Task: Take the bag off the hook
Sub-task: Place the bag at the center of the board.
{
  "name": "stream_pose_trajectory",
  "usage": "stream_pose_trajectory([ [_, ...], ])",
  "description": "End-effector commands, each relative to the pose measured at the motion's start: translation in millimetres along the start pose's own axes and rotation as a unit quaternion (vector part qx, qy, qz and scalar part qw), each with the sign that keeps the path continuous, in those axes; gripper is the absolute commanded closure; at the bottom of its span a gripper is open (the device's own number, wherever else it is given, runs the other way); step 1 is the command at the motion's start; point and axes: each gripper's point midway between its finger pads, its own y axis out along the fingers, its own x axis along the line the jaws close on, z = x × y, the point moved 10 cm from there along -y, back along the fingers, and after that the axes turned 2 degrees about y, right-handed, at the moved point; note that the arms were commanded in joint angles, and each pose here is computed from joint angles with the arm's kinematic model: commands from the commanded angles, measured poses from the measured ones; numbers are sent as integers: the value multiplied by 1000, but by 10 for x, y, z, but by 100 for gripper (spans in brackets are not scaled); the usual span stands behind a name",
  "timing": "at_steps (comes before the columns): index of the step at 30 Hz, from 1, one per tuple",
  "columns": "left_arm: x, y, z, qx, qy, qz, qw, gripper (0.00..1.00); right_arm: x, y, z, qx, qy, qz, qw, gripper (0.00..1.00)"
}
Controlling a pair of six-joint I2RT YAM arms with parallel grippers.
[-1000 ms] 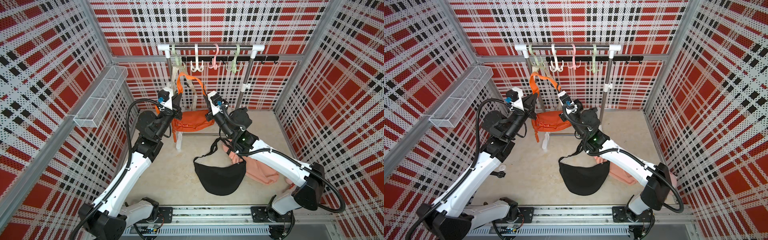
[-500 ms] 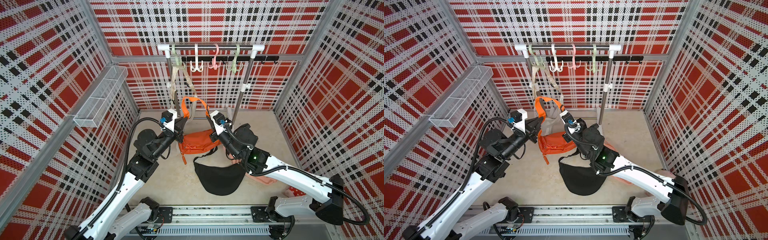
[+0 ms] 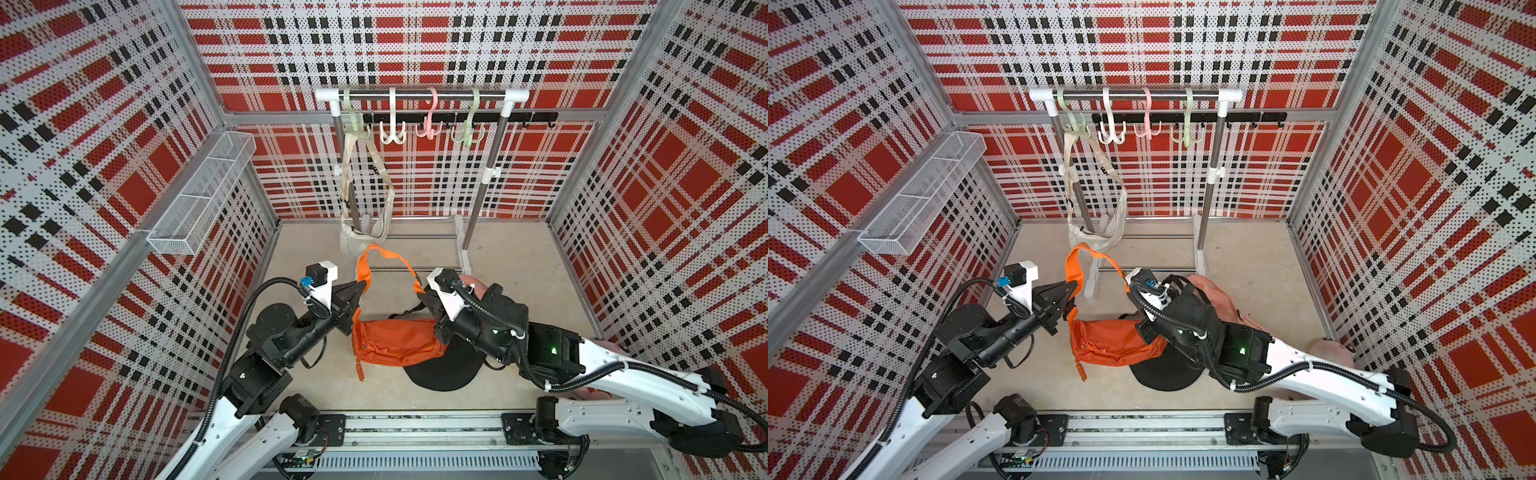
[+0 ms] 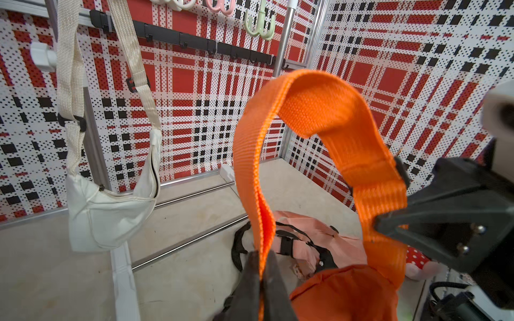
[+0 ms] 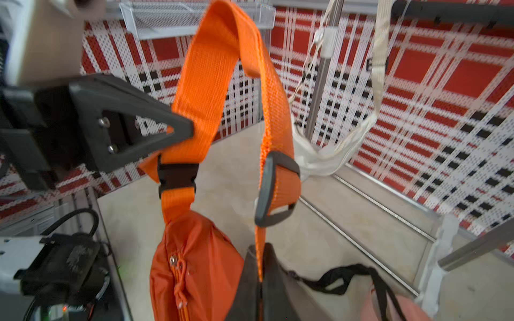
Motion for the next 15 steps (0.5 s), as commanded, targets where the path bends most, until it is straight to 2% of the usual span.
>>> stream_pose_trajectory([
  [1, 40, 18, 160, 23, -34, -14, 999, 100, -81, 41, 230, 43, 52, 61, 996, 100],
  [5, 175, 236, 444, 43, -50, -58, 996, 100, -116, 205, 331, 57, 42, 115, 991, 100],
  [8, 261, 370, 643, 34, -65, -69, 995, 100, -185, 331, 455, 70, 47, 139, 987, 100],
  [11, 339, 495, 788, 27, -82, -59, 995, 100, -285, 450, 588, 75, 61, 138, 986, 100],
  [15, 409, 601, 961, 33, -107, -78, 991, 100, -396, 531, 690, 73, 71, 154, 983, 100],
])
